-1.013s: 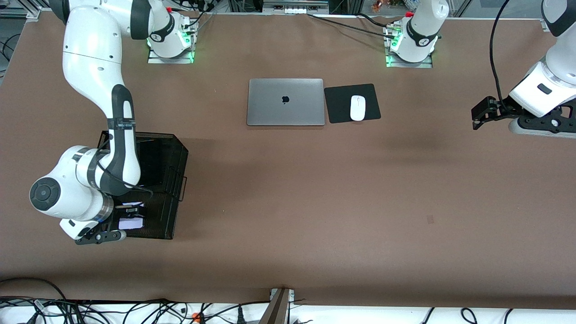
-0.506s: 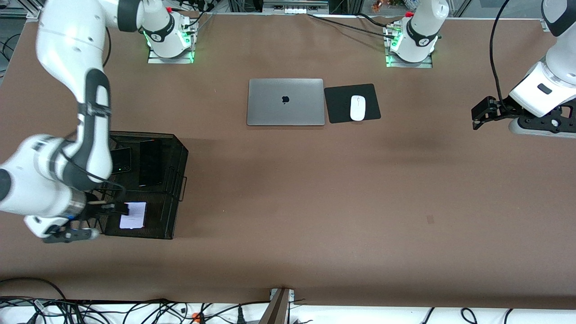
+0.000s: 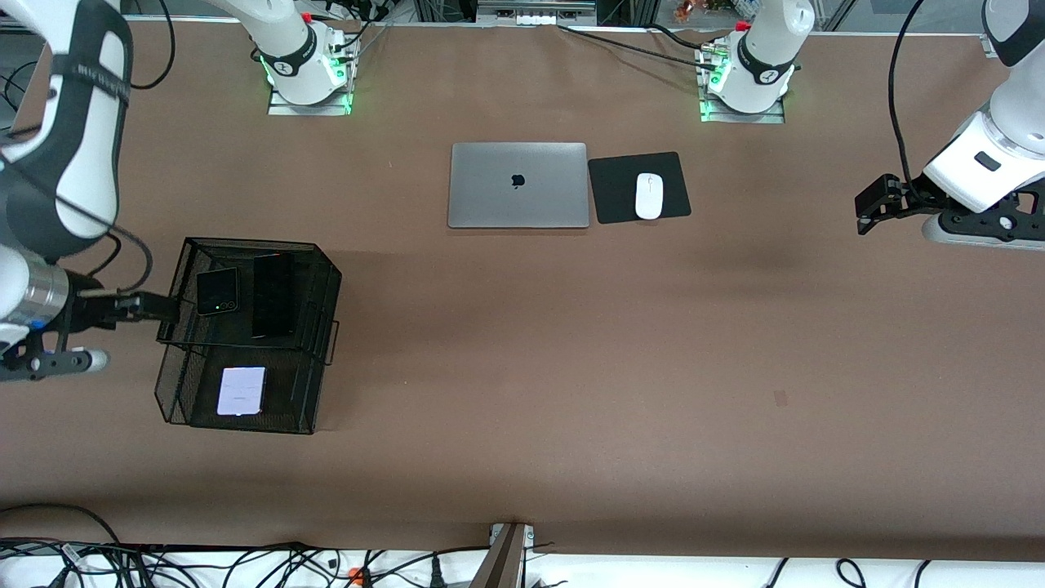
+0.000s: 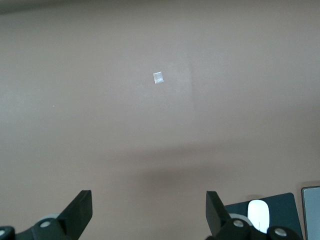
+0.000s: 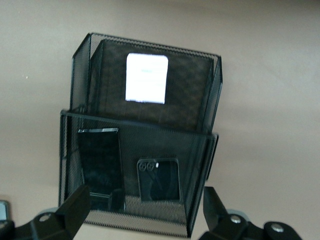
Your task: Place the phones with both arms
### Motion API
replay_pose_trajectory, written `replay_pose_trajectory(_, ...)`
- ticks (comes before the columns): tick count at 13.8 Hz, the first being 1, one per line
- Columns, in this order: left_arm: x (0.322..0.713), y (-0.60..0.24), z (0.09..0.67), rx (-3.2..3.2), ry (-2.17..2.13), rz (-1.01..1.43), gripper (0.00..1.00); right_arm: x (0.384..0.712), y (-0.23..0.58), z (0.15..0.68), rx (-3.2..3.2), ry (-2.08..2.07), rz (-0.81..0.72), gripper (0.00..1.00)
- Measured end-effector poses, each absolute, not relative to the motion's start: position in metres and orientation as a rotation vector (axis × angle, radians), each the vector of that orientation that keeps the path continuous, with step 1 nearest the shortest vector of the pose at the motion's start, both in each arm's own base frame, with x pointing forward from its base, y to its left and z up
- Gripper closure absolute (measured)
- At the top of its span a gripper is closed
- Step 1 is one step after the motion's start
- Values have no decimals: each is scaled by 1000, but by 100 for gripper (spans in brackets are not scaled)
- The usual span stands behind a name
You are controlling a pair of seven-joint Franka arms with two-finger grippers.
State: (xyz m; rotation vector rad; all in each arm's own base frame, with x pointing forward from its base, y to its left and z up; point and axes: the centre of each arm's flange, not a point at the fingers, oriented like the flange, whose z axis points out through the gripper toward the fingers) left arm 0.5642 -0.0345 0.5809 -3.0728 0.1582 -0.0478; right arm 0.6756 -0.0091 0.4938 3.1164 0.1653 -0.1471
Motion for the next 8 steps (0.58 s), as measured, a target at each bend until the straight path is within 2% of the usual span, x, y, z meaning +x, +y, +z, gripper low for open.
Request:
replay_pose_trajectory(5, 564, -34, 581, -3073, 158, -43, 0, 620, -17, 525, 3091, 52, -176, 0)
replay_pose_trajectory(8, 564, -34, 581, -3073, 158, -43, 0, 601, -10, 538, 3094, 9, -161, 0)
